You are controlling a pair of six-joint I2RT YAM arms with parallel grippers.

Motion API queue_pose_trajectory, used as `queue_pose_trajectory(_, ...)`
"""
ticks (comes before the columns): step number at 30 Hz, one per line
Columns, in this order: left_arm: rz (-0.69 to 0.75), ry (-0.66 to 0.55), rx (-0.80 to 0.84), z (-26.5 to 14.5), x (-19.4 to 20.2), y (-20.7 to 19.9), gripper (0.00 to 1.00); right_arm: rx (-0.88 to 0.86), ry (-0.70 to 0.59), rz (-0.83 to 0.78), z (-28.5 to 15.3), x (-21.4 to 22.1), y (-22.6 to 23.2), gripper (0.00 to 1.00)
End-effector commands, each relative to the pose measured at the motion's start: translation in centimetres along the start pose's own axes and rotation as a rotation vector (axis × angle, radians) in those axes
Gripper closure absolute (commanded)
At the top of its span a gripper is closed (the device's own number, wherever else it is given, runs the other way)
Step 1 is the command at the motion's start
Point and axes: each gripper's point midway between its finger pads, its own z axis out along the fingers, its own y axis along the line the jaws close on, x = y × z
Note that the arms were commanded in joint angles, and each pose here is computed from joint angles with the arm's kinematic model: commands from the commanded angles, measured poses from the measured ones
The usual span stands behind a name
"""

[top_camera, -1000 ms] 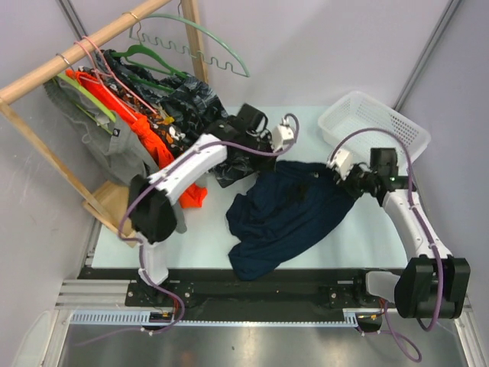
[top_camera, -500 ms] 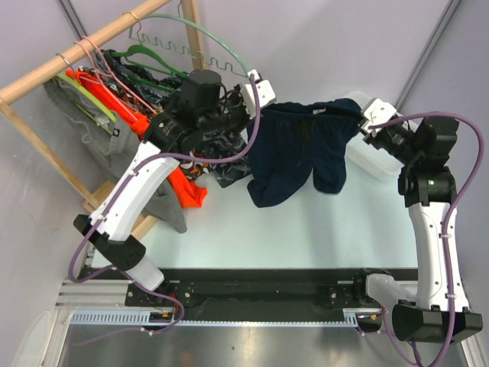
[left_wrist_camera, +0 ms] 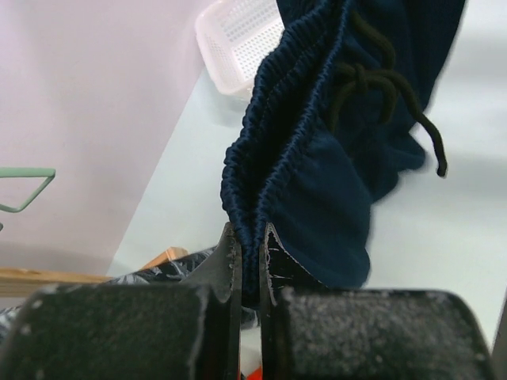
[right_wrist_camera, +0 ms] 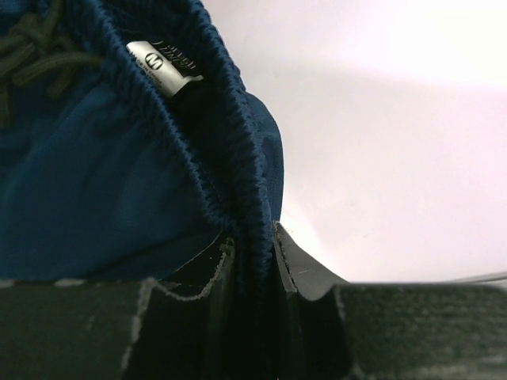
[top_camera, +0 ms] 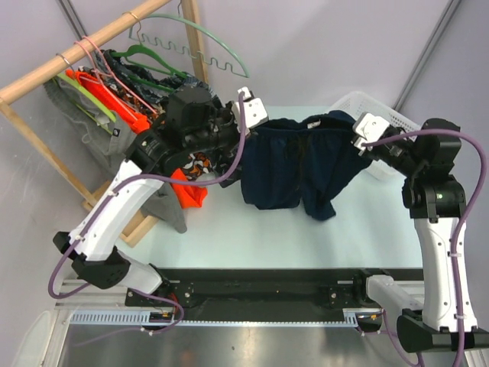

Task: Place the shorts on the hanger

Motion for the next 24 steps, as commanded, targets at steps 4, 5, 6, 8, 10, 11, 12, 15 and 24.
queue_pose_trajectory(4,-0.033,0.065,-0.063,4.1,8.9,-0.7,1.0,-0.174,0.149,0.116,3.8,7.0,3.6,0.79)
queue_pose_trajectory(5,-0.034,0.078,-0.053,4.6,10.0,-1.2,1.0,-0.215,0.176,0.149,4.3,8.8,5.4,0.79)
queue_pose_trajectory(6,-0.029,0.087,-0.044,5.1,10.9,-1.6,1.0,-0.242,0.178,0.16,4.8,9.4,6.4,0.79)
queue_pose_trajectory(8,-0.015,0.114,-0.011,6.6,13.7,-2.8,1.0,-0.328,0.202,0.199,5.9,11.6,10.0,0.77)
queue_pose_trajectory(10,-0.007,0.174,0.022,7.6,17.7,-4.6,1.0,-0.396,0.225,0.219,6.3,12.9,12.9,0.76)
queue_pose_trajectory(11,-0.003,0.183,0.038,8.1,18.8,-5.2,1.0,-0.431,0.237,0.223,6.3,13.5,14.4,0.75)
queue_pose_trajectory(12,0.012,0.198,0.066,8.3,20.0,-6.0,1.0,-0.495,0.274,0.244,6.0,15.0,17.8,0.73)
queue_pose_trajectory(15,0.018,0.262,0.147,8.6,24.5,-9.3,1.0,-0.548,0.326,0.233,5.3,17.8,22.6,0.69)
queue_pose_trajectory(24,0.0,0.432,0.247,8.3,30.9,-13.1,0.75,-0.591,0.43,0.295,6.0,21.0,26.7,0.54)
